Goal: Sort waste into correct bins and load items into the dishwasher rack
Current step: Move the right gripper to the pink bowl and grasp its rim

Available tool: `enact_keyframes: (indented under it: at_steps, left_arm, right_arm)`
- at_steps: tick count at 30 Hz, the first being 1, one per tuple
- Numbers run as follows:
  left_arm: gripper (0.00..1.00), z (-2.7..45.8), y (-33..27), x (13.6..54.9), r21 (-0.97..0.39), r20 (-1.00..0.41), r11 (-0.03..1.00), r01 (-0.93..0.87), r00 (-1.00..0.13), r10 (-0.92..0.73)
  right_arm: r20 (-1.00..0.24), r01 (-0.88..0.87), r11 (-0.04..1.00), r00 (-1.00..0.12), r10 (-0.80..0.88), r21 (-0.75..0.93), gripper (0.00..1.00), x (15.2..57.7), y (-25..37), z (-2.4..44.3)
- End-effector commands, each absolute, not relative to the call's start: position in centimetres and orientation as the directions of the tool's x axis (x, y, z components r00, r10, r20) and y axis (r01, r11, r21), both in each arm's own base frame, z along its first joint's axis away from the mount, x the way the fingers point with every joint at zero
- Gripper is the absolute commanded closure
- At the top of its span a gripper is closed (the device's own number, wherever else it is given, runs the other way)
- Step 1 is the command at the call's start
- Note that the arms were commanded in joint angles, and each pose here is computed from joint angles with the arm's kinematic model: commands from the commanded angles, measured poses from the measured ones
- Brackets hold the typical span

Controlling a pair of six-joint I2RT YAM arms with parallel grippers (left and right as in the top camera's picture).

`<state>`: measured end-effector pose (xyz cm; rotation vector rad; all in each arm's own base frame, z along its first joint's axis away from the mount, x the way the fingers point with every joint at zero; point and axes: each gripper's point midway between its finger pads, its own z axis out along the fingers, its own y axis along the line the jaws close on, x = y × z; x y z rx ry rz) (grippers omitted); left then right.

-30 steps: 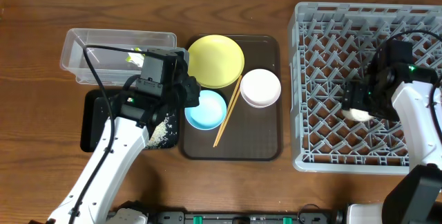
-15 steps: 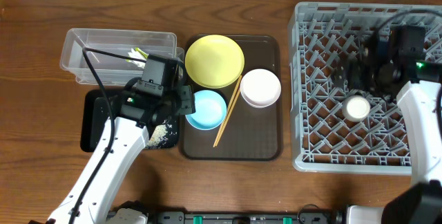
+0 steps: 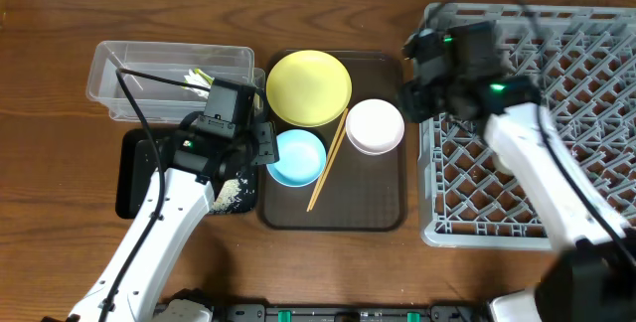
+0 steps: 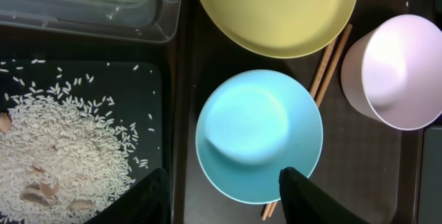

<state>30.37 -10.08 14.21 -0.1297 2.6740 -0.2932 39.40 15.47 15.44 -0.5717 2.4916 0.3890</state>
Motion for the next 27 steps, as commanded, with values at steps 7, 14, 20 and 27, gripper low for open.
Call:
enact_keyframes:
  at_steps: [7,14,20,27]
  left_arm:
    - [0.46,14.2,-9.7,30.6,-0.213,-0.423,0.975,-0.055,-0.895,-0.143]
    - [0.46,14.2,-9.8,30.6,-0.213,-0.422,0.975,-0.055,-0.895,-0.143]
    - [0.46,14.2,-9.8,30.6,-0.213,-0.422,0.975,-0.055,-0.895,-0.143]
    - [0.46,14.2,-9.8,30.6,-0.213,-0.422,0.975,-0.055,-0.895,-0.143]
  right_arm:
    - [-0.47,-0.483,0.871,-0.792,-0.39,0.09,0.48,41.0,17.0,8.1]
    - [-0.395,-0.49,0.866,-0.818,-0.418,0.097,0.55,40.6,17.7,4.0]
    - [-0.379,-0.46,0.887,-0.829,-0.411,0.044,0.75,41.0,16.6,3.4]
    - [-0.397,-0.455,0.89,-0.823,-0.406,0.036,0.99,41.1,16.4,4.5]
